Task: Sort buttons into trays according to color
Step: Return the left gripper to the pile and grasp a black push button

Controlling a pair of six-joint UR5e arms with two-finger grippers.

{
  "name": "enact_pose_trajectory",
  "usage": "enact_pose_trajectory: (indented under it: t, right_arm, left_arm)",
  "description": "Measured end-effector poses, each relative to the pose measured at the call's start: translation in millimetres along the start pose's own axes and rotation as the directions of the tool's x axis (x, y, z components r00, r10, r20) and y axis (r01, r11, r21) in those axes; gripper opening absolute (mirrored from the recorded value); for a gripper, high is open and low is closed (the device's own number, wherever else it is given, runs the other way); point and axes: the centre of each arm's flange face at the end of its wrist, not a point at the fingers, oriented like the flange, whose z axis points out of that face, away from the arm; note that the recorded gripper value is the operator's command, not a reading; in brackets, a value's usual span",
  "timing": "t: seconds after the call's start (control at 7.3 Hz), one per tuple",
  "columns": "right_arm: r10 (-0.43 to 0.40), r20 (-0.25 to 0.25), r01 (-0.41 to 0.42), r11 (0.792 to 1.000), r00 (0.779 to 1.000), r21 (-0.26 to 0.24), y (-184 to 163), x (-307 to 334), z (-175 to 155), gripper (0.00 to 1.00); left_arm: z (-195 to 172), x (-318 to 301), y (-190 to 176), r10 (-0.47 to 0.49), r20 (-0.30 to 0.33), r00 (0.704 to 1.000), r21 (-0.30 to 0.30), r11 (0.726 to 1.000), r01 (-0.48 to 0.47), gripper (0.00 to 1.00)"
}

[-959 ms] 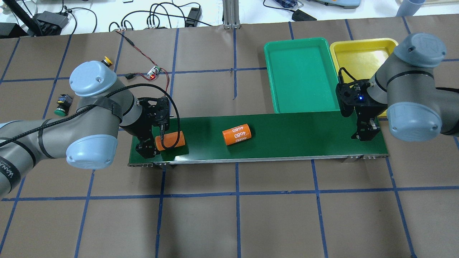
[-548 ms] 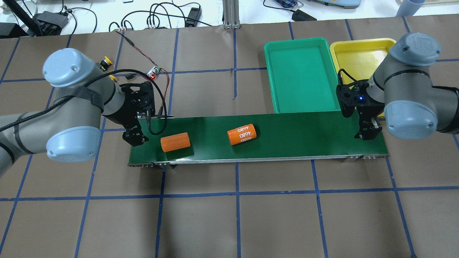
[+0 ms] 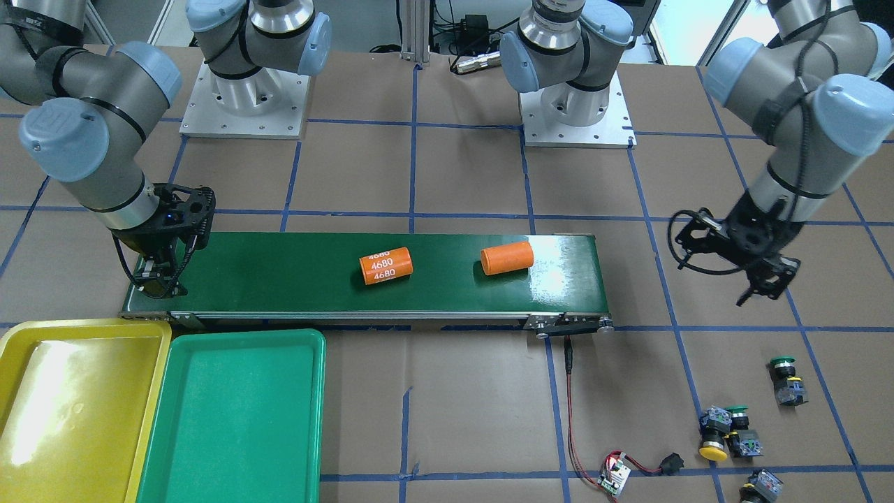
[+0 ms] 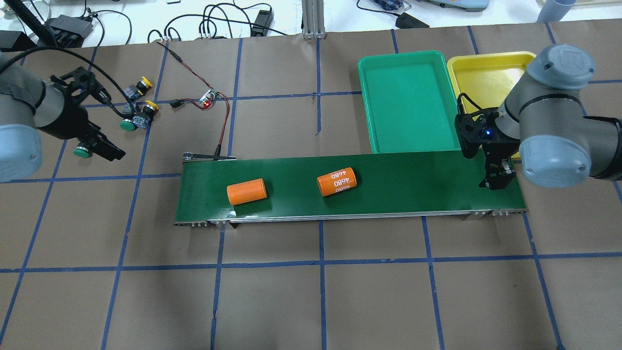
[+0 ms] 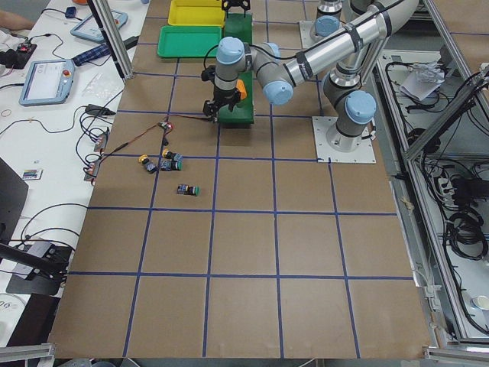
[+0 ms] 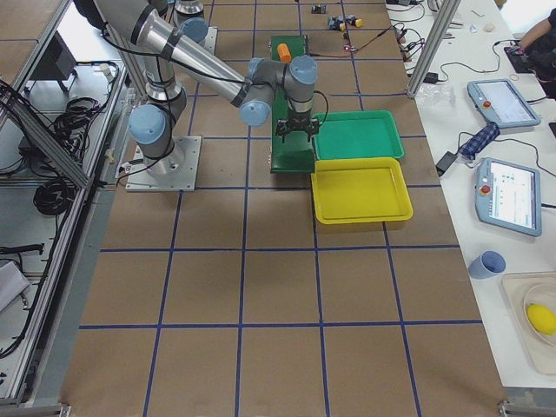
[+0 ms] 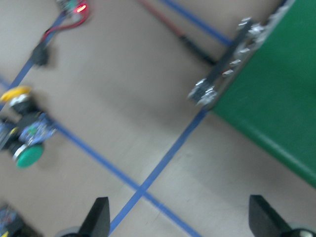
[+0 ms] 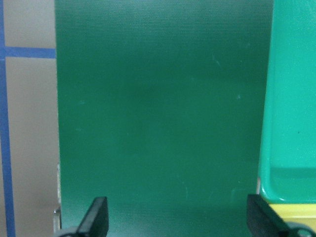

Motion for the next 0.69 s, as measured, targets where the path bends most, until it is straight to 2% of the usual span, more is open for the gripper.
enact_pose_trajectory:
  t: [0.14, 0.27, 0.41, 0.55, 0.69]
  right_arm:
    - [0.001, 0.003, -0.001, 1.0, 1.0, 0.001, -0.1, -0.2, 0.3, 1.0]
    - [0.002, 0.004, -0.002, 1.0, 1.0, 0.003, -0.2, -0.3, 0.5, 1.0]
    - [0.003, 0.004, -0.003, 1.0, 1.0, 0.003, -0.3, -0.3, 0.5, 1.0]
    - [0.004, 0.001, -0.004, 1.0, 1.0, 0.003, -0.3, -0.2, 0.1, 1.0]
    - [0.004, 0.0, -0.004, 1.0, 1.0, 0.003, -0.3, -0.1, -0.1, 1.0]
  left_arm:
    - [13.4, -38.3, 9.9, -0.181, 0.0, 0.983, -0.007, 0.983, 0.181, 1.0]
    - [30.7, -68.6, 11.9, -0.346, -0.001, 0.938, -0.018, 0.938, 0.346, 1.0]
    - [49.0, -91.5, 8.9, -0.453, -0.004, 0.892, -0.027, 0.891, 0.452, 1.0]
    - [66.7, -113.3, 3.2, -0.5, 0.0, 0.866, -0.027, 0.866, 0.5, 1.0]
    - [79.3, -137.1, -4.7, -0.51, 0.014, 0.86, -0.009, 0.86, 0.51, 1.0]
